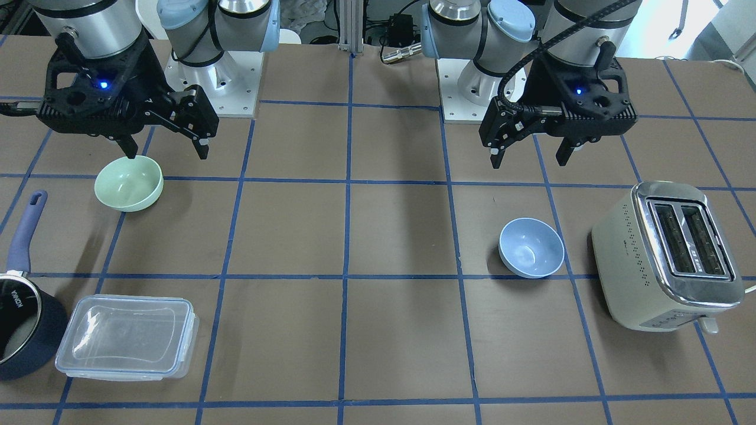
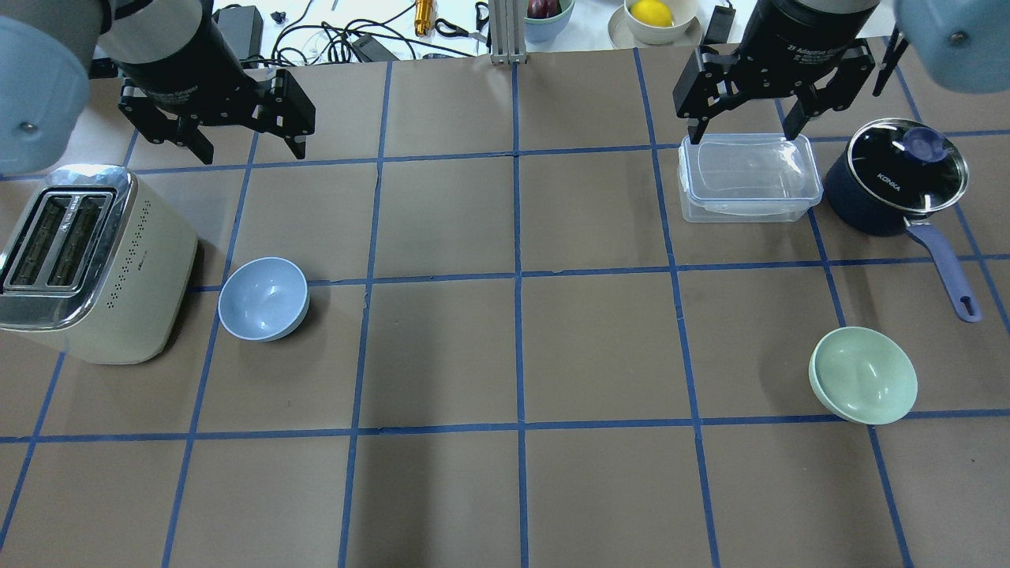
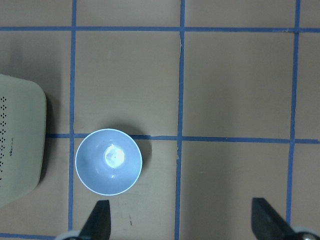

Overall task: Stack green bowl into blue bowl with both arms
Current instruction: 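Lower the left gripper onto the rim of the pale blue bowl and grasp it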

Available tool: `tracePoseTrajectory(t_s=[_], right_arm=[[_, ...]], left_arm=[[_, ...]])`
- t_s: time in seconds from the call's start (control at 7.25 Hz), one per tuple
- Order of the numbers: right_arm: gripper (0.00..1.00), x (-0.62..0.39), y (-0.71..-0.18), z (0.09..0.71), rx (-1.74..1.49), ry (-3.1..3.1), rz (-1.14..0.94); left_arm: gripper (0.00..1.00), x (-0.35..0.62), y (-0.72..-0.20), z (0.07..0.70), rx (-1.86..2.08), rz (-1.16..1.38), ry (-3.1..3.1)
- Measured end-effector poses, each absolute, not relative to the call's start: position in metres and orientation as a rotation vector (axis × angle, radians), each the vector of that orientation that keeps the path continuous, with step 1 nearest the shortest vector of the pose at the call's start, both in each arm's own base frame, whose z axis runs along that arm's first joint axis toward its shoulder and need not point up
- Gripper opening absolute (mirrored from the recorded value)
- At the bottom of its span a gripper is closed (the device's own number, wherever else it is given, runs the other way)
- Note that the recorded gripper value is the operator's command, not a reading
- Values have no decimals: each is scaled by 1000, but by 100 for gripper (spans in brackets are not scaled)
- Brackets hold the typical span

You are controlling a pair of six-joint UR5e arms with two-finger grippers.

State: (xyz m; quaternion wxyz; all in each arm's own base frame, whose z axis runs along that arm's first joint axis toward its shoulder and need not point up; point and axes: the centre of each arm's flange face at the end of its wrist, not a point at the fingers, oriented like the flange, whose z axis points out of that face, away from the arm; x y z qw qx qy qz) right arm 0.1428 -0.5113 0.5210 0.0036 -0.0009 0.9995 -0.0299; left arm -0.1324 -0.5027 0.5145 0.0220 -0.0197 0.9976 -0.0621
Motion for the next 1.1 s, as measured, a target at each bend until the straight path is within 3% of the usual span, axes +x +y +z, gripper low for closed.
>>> tracePoseTrajectory(t_s=[0.55,0.97,1.1], right_arm=[[100,143,-512,521,-1,3133,-92],[100,142,-512,522,-5,3133,-91],[100,142,-513,521,-5,3133,-88]], left_arm=[[100,-126,-500,486,-64,-103,3086],[100,-71,-512,338,-114,29,3085],[90,-63,-510,291,-120,10,3083]])
